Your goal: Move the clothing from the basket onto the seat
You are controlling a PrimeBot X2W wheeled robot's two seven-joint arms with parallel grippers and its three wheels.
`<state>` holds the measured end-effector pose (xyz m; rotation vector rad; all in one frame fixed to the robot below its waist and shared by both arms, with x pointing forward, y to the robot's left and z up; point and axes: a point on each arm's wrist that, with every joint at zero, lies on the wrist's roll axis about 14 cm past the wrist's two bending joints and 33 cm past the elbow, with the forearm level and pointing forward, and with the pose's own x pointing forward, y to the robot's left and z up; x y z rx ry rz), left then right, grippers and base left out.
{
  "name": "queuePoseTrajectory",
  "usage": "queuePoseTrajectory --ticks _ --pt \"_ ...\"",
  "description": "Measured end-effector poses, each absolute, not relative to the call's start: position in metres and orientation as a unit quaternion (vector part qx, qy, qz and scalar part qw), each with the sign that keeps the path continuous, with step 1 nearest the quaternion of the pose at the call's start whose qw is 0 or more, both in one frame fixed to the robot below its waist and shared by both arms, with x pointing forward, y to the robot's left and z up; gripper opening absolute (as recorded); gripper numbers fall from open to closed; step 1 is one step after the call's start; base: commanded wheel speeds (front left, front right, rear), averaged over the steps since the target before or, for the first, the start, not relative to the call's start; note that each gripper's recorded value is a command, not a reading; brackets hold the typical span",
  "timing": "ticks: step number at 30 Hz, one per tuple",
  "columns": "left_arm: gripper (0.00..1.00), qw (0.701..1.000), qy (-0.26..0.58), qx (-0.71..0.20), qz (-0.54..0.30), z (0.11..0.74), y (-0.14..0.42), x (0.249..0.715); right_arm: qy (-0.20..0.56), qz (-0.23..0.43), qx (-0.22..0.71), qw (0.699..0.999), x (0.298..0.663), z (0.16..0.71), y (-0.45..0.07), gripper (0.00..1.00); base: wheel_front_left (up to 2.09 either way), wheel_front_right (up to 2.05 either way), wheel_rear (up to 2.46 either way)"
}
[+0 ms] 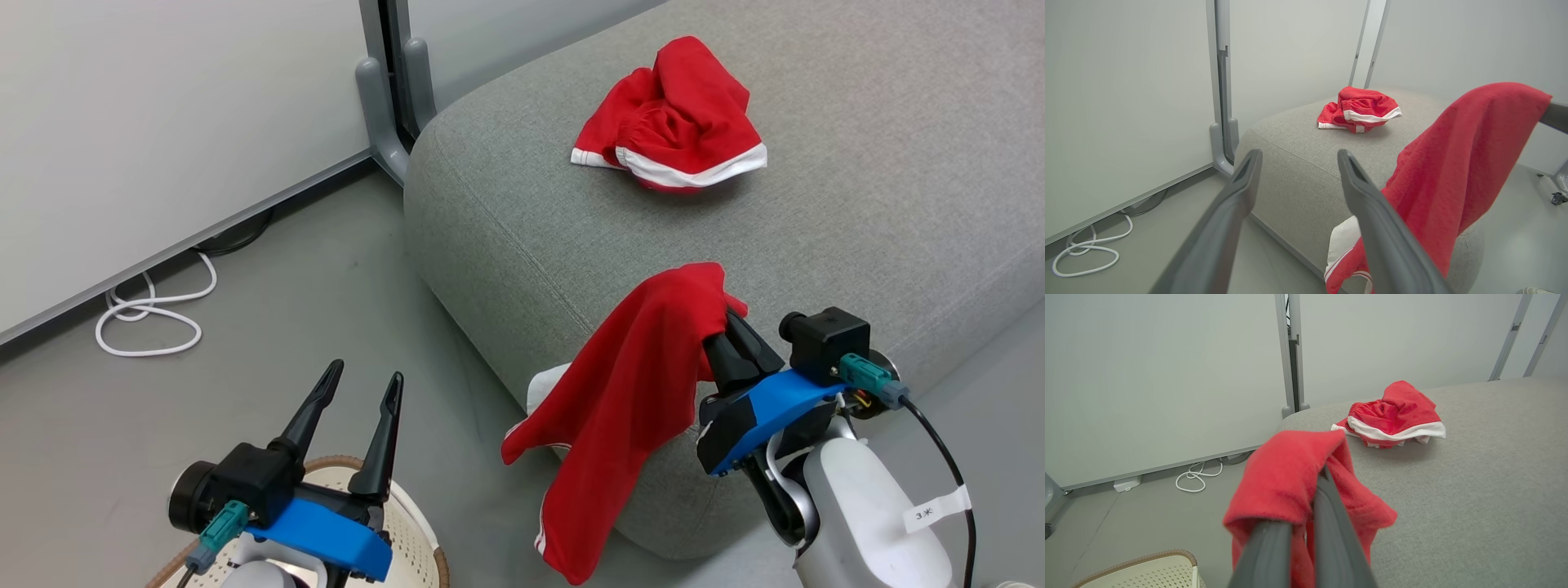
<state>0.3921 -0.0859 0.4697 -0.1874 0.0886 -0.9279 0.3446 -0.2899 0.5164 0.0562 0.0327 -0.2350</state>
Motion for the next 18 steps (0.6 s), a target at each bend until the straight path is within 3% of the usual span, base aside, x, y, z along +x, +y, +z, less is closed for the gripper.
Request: queuePoseTrajectory --ticks 10,18 --pt "1.0 0.891 0.046 -0.099 -0.441 0.464 -0.082 0.398 0.002 -0.131 0.026 0.991 0.361 0.531 -0.305 0.0 0.0 0.0 0.0" --pt "1.0 0.899 0.053 -0.096 -0.424 0.44 -0.06 0.427 -0.069 -0.17 -0.033 0.982 0.431 0.606 -0.35 0.0 0.0 0.0 0.0"
